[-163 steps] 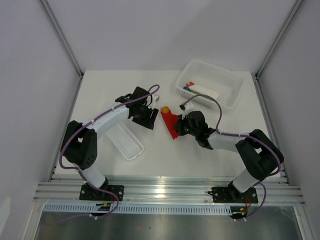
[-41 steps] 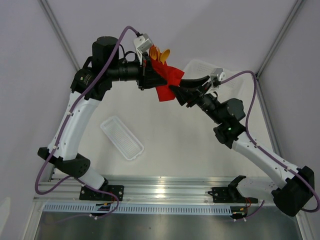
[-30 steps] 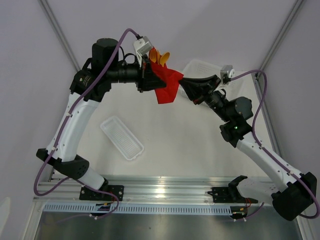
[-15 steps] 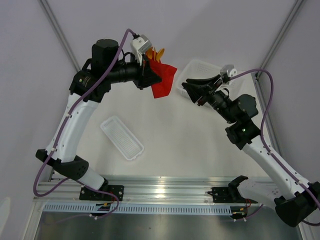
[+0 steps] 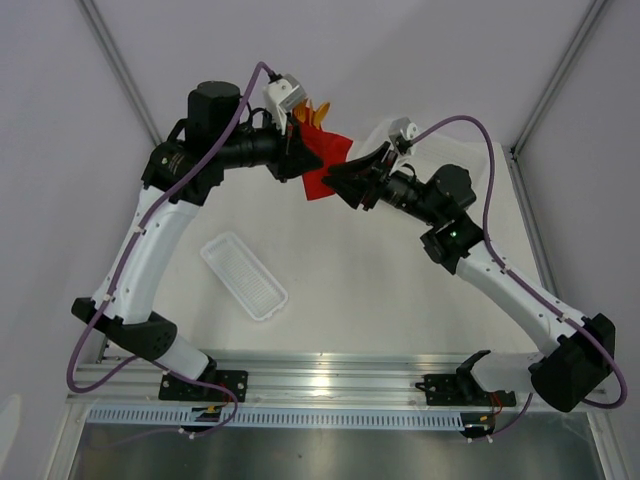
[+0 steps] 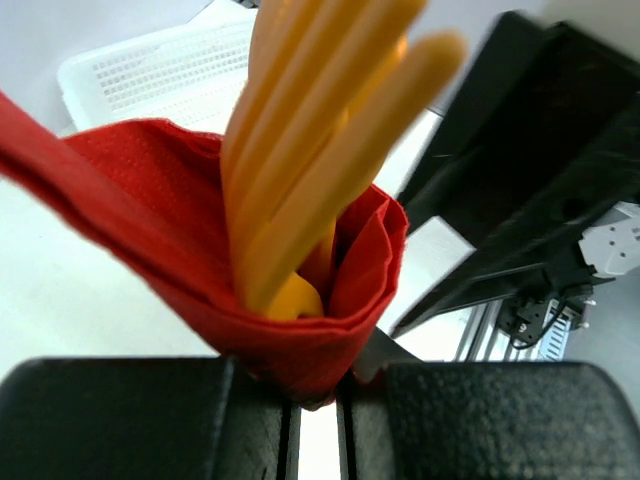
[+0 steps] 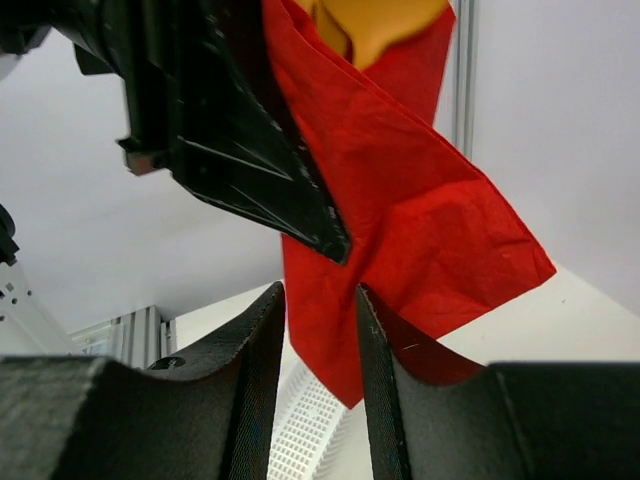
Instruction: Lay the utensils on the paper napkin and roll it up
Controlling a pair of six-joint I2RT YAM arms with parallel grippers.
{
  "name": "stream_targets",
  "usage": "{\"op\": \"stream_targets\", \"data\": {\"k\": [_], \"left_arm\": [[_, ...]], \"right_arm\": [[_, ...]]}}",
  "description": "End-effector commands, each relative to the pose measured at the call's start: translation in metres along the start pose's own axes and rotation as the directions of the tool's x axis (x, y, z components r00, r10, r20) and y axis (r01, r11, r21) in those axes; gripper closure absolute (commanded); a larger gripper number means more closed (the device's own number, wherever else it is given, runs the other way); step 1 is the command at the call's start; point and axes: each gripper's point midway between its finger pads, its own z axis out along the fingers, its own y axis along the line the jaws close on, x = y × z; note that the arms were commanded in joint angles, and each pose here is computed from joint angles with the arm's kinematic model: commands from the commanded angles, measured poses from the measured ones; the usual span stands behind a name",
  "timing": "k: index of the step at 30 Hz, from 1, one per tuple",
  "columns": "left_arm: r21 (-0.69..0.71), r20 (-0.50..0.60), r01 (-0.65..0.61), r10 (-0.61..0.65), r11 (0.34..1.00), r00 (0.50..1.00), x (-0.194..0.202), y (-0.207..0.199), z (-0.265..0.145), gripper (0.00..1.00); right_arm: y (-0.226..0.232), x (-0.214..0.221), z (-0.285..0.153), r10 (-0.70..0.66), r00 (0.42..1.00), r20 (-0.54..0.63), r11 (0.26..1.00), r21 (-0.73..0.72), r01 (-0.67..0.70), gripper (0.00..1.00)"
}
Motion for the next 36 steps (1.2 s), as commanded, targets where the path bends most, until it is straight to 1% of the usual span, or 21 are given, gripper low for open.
{"op": "stream_targets", "data": {"k": [1,8,11,19,21,23,26,32,36], "left_arm": [[0.075,0.039,-0.043,0.040,0.996,0.998,-0.009,-0.021,-0.013,0.99],[0.156,0.020,-0.063,0.061,0.986,0.998,0.001,-0.033,-0.014,0.99],[0.182,0.018,-0.070,0.068,0.981,0.998,0.003,-0.038,-0.016,0.99],[0.304,0.052,-0.111,0.100,0.946,0.994,-0.003,-0.062,-0.026,0.99],[0.315,0.053,-0.115,0.104,0.942,0.993,-0.003,-0.064,-0.027,0.99],[0.331,0.056,-0.125,0.113,0.935,0.992,-0.002,-0.067,-0.029,0.99],[0.364,0.063,-0.134,0.119,0.922,0.991,-0.003,-0.074,-0.033,0.99],[0.402,0.087,-0.148,0.123,0.904,0.989,-0.010,-0.083,-0.039,0.99],[0.419,0.102,-0.162,0.131,0.893,0.986,-0.015,-0.087,-0.041,0.99]], "right_arm": [[0.013,-0.030,0.007,-0.021,0.998,0.067,0.998,-0.057,0.025,0.62],[0.006,-0.023,0.007,-0.017,0.999,0.050,0.999,-0.046,0.019,0.59],[0.008,-0.020,0.005,-0.013,0.999,0.045,0.998,-0.064,0.016,0.57],[0.024,-0.012,-0.001,-0.021,1.000,0.014,0.985,-0.171,0.023,0.54],[0.030,-0.010,-0.003,-0.026,1.000,0.004,0.978,-0.206,0.027,0.51],[0.031,-0.007,-0.004,-0.029,1.000,-0.003,0.977,-0.210,0.027,0.50],[0.032,-0.005,-0.006,-0.036,0.999,-0.010,0.976,-0.215,0.033,0.49],[0.042,-0.001,-0.010,-0.035,0.999,-0.028,0.963,-0.269,0.026,0.52],[0.052,0.000,-0.014,-0.045,0.998,-0.035,0.949,-0.312,0.032,0.52]]}}
